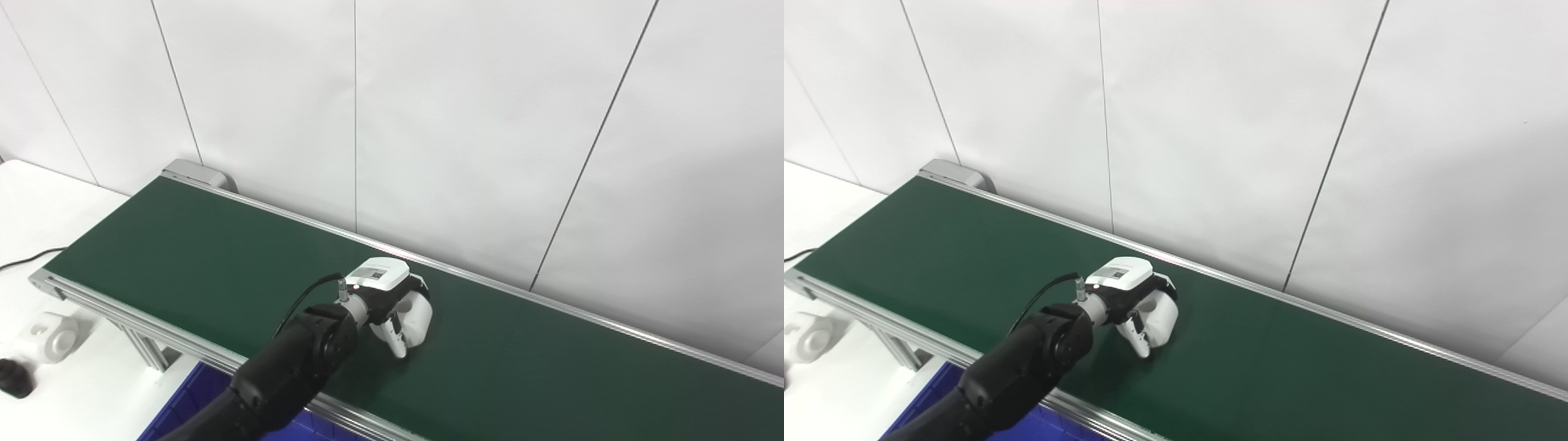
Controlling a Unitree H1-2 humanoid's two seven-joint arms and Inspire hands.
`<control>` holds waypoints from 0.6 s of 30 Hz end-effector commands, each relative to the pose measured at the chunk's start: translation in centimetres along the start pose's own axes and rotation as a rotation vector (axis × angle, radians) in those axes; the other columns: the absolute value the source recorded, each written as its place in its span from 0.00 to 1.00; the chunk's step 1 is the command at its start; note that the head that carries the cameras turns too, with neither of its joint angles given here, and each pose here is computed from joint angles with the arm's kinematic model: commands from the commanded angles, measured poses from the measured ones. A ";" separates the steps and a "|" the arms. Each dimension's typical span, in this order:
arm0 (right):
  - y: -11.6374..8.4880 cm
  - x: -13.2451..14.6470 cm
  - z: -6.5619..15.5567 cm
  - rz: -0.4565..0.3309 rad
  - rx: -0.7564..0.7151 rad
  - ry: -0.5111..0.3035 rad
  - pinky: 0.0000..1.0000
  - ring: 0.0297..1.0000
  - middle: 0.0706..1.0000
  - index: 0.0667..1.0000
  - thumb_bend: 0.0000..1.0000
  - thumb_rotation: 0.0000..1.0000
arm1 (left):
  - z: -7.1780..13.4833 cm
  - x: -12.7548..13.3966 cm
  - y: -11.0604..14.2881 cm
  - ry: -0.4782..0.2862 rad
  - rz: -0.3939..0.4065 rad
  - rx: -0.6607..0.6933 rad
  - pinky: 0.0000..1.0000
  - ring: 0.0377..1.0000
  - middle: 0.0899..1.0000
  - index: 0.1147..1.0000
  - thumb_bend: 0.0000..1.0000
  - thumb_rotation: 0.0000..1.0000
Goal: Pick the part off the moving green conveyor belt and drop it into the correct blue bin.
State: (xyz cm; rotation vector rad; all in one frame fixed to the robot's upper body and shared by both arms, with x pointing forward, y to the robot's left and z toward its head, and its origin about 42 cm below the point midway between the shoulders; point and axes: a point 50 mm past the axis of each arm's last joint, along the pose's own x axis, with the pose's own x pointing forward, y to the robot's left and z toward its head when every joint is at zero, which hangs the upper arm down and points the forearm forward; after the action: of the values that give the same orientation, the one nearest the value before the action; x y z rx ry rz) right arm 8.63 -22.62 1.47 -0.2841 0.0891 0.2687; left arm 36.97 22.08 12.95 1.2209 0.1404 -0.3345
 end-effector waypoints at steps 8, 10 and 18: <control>-0.1 0.1 1.0 -0.025 0.044 -0.070 0.93 0.92 0.96 1.00 0.89 0.40 | 2.3 0.8 0.1 -0.102 0.137 -0.084 0.30 0.35 0.40 0.47 0.50 0.00; -0.1 0.1 1.1 0.000 0.070 -0.066 0.97 0.94 0.97 1.00 0.87 0.40 | 2.4 0.6 0.0 -0.109 0.152 -0.103 0.29 0.35 0.39 0.47 0.50 0.00; 0.6 0.1 1.9 -0.011 0.058 -0.094 1.00 0.98 0.96 1.00 0.87 0.38 | 2.1 -3.6 0.3 -0.185 0.262 -0.291 0.33 0.34 0.41 0.47 0.49 0.00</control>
State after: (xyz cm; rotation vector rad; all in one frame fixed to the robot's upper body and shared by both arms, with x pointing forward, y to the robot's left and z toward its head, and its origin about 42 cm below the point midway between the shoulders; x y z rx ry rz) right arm 8.52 -21.94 1.92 -0.2358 0.0907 0.2810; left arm 33.62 20.79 13.02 0.9372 -0.0238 -0.2285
